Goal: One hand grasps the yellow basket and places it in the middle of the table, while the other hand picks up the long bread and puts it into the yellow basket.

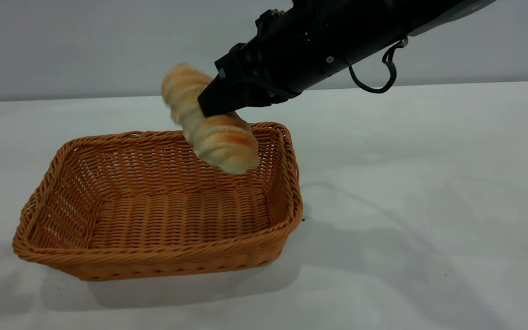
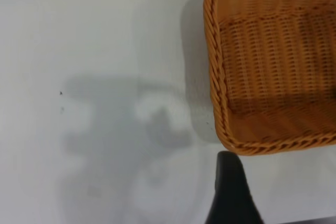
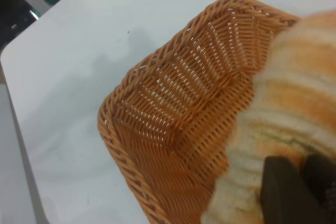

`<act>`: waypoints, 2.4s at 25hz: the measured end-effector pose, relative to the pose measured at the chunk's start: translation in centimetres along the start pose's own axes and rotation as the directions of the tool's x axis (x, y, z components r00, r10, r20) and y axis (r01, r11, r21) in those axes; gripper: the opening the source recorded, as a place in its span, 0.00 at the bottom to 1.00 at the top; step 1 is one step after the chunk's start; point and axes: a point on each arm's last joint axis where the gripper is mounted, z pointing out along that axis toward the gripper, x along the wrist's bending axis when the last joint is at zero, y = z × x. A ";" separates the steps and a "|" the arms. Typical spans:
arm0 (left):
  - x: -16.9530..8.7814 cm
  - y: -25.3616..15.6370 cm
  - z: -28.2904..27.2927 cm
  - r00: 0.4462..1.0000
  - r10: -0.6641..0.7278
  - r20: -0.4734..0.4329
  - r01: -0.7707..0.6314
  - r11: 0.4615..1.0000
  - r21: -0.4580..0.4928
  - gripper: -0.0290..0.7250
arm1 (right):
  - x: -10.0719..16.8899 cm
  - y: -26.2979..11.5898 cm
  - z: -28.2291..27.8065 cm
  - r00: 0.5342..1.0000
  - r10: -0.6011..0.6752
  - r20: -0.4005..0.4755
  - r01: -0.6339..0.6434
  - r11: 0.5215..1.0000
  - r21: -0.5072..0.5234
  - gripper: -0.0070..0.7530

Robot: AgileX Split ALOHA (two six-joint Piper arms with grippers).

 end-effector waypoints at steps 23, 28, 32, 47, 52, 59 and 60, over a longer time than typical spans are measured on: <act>-0.3 -2.8 -4.3 0.997 0.039 -0.066 -0.040 0.999 -0.008 0.75 | -5.0 1.0 -13.6 0.883 0.263 0.390 -0.379 0.888 0.260 0.44; -0.8 -5.0 -7.0 0.995 0.046 -0.085 -0.050 0.998 -0.039 0.75 | -4.5 0.1 -18.0 0.824 0.242 0.513 -0.469 0.799 0.377 0.37; -1.2 -6.7 -9.0 0.994 0.050 -0.096 -0.058 0.995 -0.086 0.75 | -2.8 0.5 -20.9 0.797 0.197 0.571 -0.479 0.782 0.399 0.30; -2.5 -14.5 -16.0 0.987 0.020 -0.159 -0.088 0.896 -0.435 0.75 | 7.5 2.7 -32.3 0.725 0.145 0.674 -0.336 0.928 0.162 0.30; -3.1 -18.2 -18.0 0.985 0.020 -0.172 -0.115 0.821 -0.560 0.75 | 12.9 2.0 -36.7 0.731 0.146 0.666 -0.205 0.979 0.009 0.30; -3.7 -22.6 -18.6 0.987 0.031 -0.159 -0.131 0.730 -0.671 0.75 | 19.5 -1.3 -41.1 0.754 0.140 0.642 -0.038 0.985 -0.170 0.31; -3.8 -23.1 -18.3 0.988 0.036 -0.151 -0.129 0.726 -0.676 0.75 | 20.2 -2.2 -41.5 0.754 0.138 0.642 -0.020 0.982 -0.187 0.31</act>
